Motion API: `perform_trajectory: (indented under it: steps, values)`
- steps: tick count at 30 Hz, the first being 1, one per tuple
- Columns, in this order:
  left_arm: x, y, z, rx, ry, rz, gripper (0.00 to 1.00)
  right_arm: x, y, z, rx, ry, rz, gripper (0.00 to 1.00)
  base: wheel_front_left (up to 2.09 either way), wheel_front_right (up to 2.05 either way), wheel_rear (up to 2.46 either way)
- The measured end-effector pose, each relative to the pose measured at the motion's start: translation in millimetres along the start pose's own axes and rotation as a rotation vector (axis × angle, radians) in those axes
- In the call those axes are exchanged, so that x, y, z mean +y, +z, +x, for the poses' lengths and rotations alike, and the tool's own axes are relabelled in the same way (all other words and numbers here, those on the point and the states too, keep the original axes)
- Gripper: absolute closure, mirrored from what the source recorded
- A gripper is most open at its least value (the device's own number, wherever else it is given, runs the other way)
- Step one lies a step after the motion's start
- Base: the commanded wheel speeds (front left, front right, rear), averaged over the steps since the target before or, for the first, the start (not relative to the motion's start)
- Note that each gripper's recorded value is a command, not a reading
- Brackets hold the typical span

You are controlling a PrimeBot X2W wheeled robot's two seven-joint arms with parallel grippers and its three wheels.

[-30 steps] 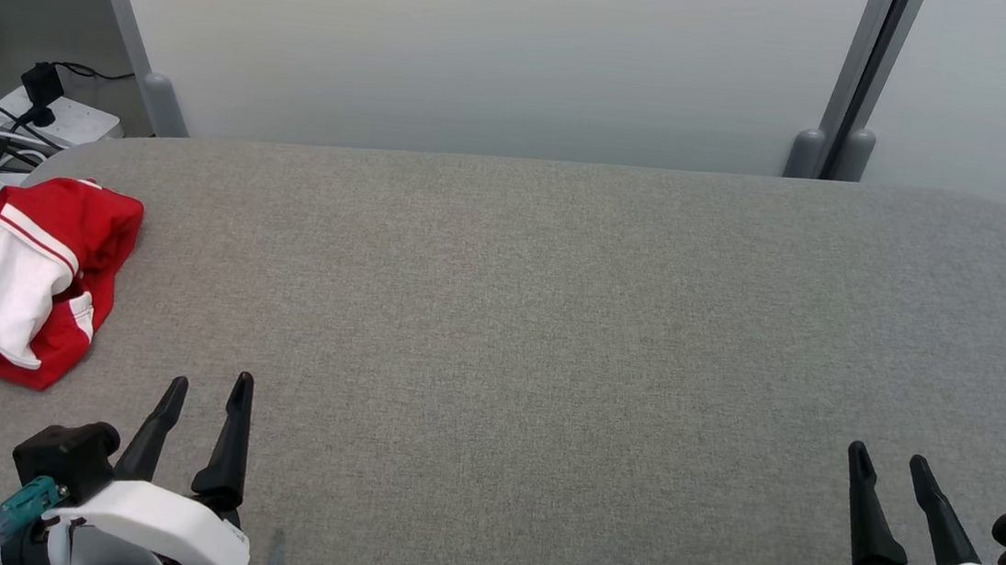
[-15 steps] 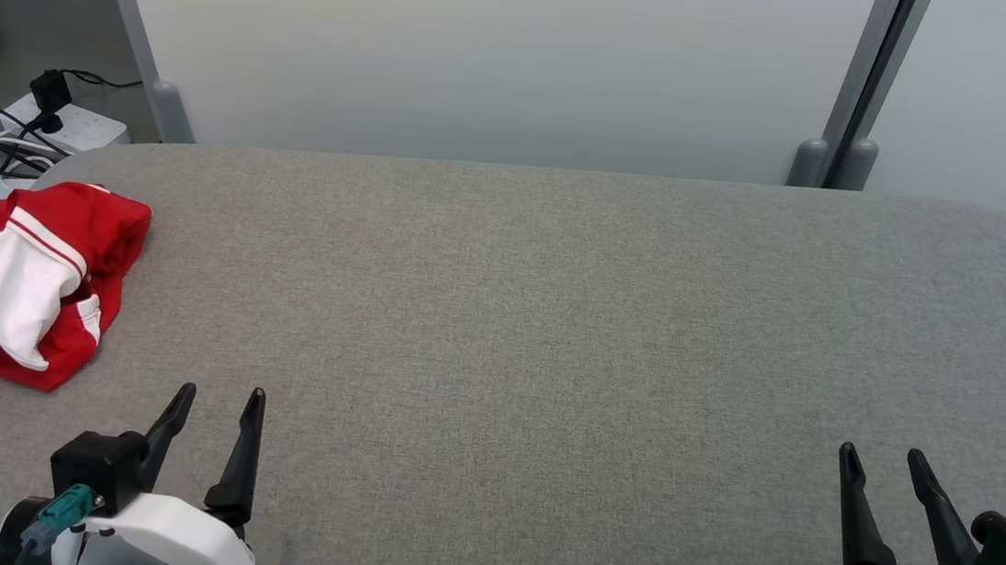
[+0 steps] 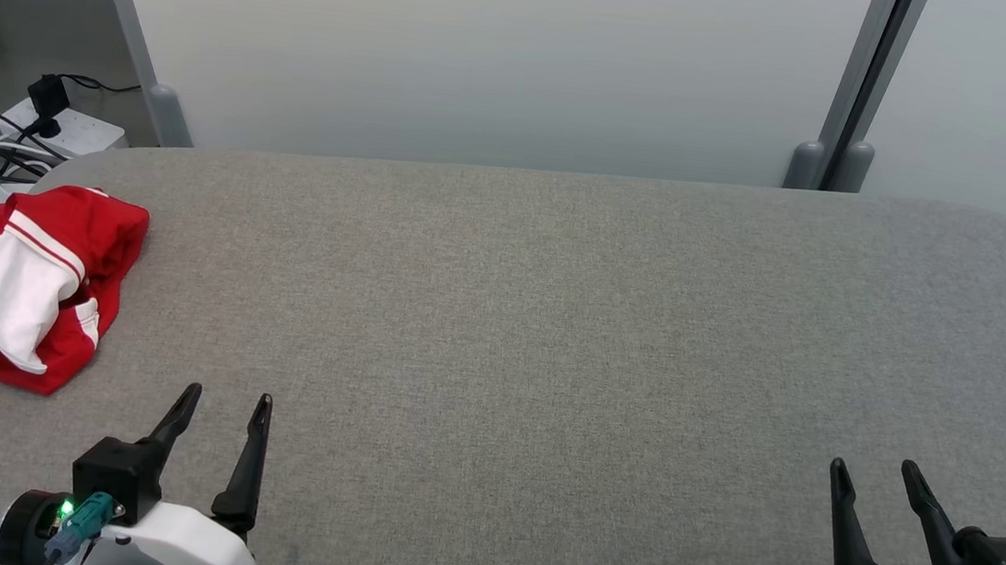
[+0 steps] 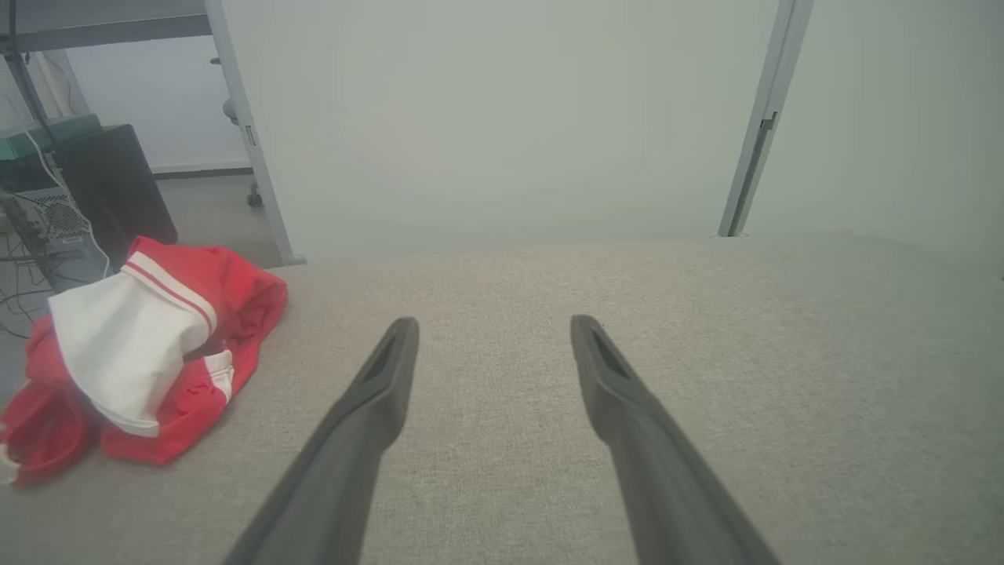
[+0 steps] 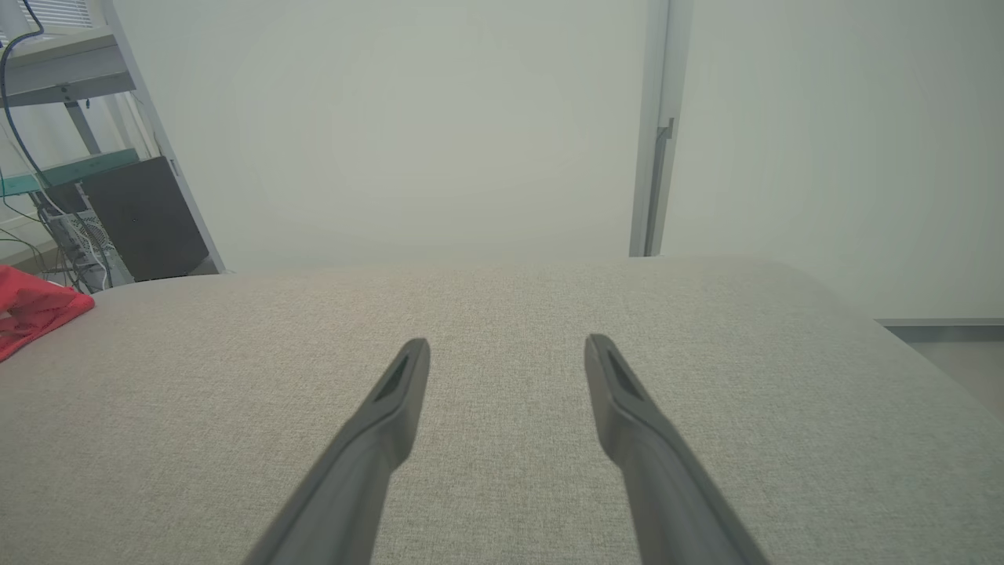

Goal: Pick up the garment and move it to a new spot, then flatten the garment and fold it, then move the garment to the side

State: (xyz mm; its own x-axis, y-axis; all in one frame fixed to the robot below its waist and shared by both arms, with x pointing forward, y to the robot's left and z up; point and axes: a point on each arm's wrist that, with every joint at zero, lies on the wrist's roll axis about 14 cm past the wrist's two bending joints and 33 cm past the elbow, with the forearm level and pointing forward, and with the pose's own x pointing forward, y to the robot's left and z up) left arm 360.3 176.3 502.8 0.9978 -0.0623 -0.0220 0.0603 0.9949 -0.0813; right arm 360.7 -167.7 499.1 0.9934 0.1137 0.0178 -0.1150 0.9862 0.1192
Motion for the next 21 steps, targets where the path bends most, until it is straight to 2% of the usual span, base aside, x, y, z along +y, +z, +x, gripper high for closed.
perform_trajectory:
  steps: [10, 21]
  values:
    - [1, 1, -1, -0.002, -0.001, 0.050, 0.00, 3, -4, -5, 0.004, 0.007, -0.064, 0.00, 0.00, 0.00, 0.00]
    - [0, -10, -3, 0.038, -0.002, 0.044, 0.00, 1, -6, -8, 0.010, 0.001, -0.082, 0.00, 0.00, 0.00, 0.00]
